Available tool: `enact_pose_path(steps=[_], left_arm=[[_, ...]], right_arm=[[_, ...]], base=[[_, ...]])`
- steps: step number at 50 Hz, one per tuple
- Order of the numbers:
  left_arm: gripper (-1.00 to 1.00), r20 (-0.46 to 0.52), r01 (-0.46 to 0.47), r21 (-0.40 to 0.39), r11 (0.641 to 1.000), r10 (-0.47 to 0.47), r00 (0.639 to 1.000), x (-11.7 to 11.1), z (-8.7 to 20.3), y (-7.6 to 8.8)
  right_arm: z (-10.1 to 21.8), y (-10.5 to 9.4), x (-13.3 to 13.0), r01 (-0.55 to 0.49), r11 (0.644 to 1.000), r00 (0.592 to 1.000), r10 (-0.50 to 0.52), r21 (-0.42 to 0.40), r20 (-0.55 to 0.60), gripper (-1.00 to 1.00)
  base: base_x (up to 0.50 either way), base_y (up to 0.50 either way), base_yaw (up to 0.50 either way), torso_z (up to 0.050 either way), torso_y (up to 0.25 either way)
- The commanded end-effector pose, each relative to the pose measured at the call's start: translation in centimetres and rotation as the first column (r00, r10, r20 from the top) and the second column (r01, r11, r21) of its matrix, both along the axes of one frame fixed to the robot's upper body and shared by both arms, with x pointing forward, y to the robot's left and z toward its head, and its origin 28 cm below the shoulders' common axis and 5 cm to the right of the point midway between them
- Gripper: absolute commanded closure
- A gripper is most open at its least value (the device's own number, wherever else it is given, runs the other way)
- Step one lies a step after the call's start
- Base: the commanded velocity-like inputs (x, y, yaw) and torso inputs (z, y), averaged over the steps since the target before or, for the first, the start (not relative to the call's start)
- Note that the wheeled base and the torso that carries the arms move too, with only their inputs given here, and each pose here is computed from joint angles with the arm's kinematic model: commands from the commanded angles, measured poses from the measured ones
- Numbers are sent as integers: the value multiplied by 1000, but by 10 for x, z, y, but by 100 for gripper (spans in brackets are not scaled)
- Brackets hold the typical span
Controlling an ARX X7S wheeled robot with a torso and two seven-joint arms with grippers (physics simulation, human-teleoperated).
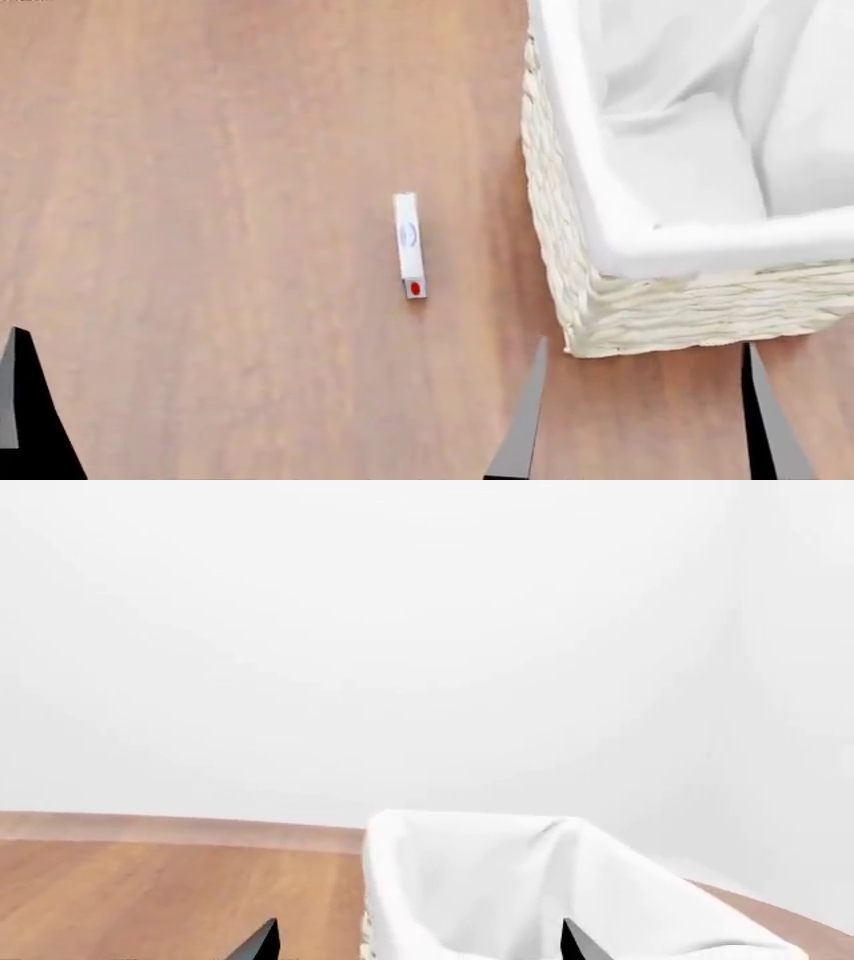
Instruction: Pick up the alphabet soup and the cream cheese box, and put them in the basket.
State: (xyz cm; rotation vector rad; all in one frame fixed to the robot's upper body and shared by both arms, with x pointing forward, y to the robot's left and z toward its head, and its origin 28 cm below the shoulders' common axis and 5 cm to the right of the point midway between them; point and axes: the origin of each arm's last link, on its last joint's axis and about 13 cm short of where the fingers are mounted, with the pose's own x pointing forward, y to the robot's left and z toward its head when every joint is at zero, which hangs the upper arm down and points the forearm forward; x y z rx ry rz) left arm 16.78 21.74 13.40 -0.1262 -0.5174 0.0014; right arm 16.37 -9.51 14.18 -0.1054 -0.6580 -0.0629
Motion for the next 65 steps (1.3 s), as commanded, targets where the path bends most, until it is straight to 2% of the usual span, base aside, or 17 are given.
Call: enact_pose_path(steps=[1, 65], left_arm=[[-100, -1, 0, -1, 1000, 0, 1000, 1, 0, 0], [-100, 0, 4, 1, 1000, -4, 1000, -2, -2, 0]], right_arm=[[0, 0, 1, -4, 1000, 1000, 4, -2, -2, -100], [0, 1, -2, -7, 1000, 1000, 7, -3, -5, -100]], base=[[0, 0, -188, 0, 0], [0, 0, -185, 0, 0]])
